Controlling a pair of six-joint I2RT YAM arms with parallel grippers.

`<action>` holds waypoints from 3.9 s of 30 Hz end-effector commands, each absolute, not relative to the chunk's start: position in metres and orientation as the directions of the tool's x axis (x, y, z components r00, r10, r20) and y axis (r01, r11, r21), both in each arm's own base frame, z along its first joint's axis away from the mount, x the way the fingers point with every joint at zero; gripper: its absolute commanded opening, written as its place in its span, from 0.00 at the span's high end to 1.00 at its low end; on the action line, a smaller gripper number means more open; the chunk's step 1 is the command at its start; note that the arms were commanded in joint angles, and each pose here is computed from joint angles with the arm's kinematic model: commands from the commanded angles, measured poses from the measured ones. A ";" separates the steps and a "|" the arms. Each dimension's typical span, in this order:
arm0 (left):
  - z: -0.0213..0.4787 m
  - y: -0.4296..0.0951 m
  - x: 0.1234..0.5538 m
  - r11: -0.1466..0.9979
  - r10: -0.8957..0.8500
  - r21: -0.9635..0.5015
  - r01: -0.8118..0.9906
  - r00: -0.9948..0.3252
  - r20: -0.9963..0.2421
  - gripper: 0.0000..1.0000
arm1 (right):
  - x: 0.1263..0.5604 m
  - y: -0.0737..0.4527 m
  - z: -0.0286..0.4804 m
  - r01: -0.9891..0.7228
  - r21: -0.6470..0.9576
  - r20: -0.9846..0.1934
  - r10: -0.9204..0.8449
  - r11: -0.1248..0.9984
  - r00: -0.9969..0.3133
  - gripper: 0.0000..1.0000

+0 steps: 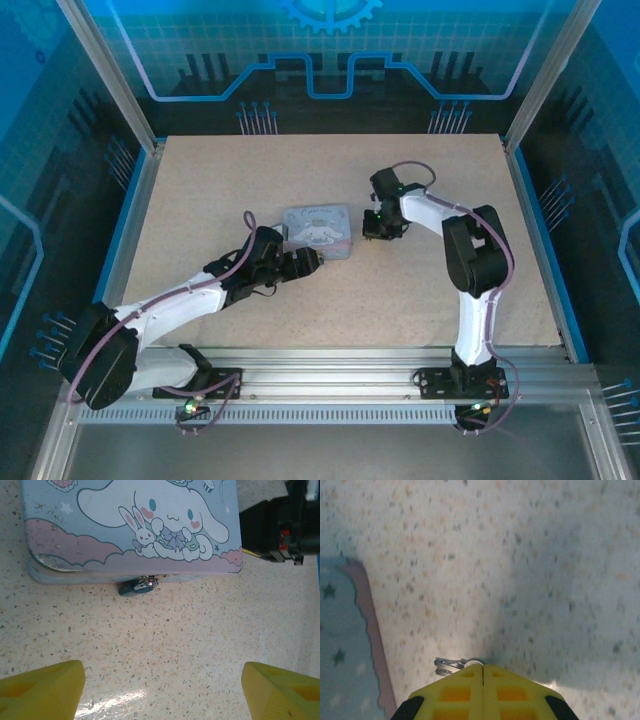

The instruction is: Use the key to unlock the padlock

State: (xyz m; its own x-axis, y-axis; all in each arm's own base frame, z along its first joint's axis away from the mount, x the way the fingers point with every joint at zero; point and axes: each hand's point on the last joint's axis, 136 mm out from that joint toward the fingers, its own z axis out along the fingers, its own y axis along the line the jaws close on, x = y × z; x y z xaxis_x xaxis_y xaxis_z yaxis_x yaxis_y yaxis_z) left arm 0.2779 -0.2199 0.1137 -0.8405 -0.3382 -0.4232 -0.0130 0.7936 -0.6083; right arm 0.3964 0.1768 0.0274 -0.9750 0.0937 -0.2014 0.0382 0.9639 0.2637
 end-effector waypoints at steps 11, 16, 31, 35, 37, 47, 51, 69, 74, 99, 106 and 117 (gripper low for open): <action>0.191 -0.244 0.286 0.687 -0.342 -0.709 0.159 -0.791 -0.508 0.17 | 0.348 0.184 0.185 -0.141 0.510 -0.463 0.133 0.849 -0.876 1.00; 0.235 -0.263 0.283 0.559 -0.331 -0.778 0.287 -0.783 -0.527 0.17 | 0.313 0.200 0.244 -0.305 0.603 -0.530 0.085 0.737 -0.844 1.00; 0.310 -0.305 0.269 0.152 -0.302 -0.823 0.548 -0.767 -0.566 0.04 | 0.233 0.240 0.318 -0.522 0.751 -0.551 -0.051 0.404 -0.833 1.00; 0.314 -0.311 0.263 0.067 -0.284 -0.823 0.564 -0.780 -0.558 0.09 | 0.231 0.245 0.320 -0.515 0.777 -0.535 -0.050 0.362 -0.843 1.00; 0.317 -0.315 0.259 0.030 -0.265 -0.819 0.573 -0.786 -0.559 0.15 | 0.231 0.247 0.320 -0.510 0.783 -0.529 -0.049 0.355 -0.847 1.00; 0.322 -0.324 0.246 -0.037 -0.227 -0.809 0.587 -0.793 -0.565 0.32 | 0.236 0.249 0.323 -0.493 0.797 -0.517 -0.026 0.348 -0.855 1.00; 0.324 -0.327 0.242 -0.046 -0.199 -0.809 0.585 -0.799 -0.567 0.38 | 0.236 0.249 0.324 -0.490 0.799 -0.517 -0.019 0.349 -0.856 1.00; 0.324 -0.332 0.238 -0.039 -0.177 -0.801 0.598 -0.793 -0.583 0.60 | 0.238 0.248 0.319 -0.479 0.802 -0.509 -0.012 0.357 -0.861 1.00; 0.323 -0.330 0.237 -0.015 -0.171 -0.797 0.603 -0.787 -0.592 0.71 | 0.237 0.247 0.318 -0.478 0.802 -0.508 -0.014 0.357 -0.861 1.00; 0.323 -0.329 0.236 0.032 -0.153 -0.791 0.611 -0.779 -0.608 0.89 | 0.234 0.244 0.318 -0.478 0.800 -0.508 -0.014 0.363 -0.861 1.00; 0.317 -0.328 0.242 0.068 -0.169 -0.797 0.599 -0.781 -0.601 0.72 | 0.233 0.244 0.319 -0.479 0.801 -0.509 -0.015 0.359 -0.861 1.00; 0.324 -0.331 0.246 0.065 -0.178 -0.787 0.613 -0.769 -0.614 0.46 | 0.231 0.246 0.320 -0.479 0.808 -0.504 -0.018 0.343 -0.863 1.00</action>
State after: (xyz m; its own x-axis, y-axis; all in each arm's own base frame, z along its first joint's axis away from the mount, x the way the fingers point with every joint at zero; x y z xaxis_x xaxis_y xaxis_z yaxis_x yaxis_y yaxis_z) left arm 0.2457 -0.3285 0.3033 -0.8042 -0.1573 -0.5732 0.5668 0.0874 -0.8192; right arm 0.2407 0.2435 0.3157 -0.8646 0.0000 -0.5025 -0.4652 0.3783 0.8003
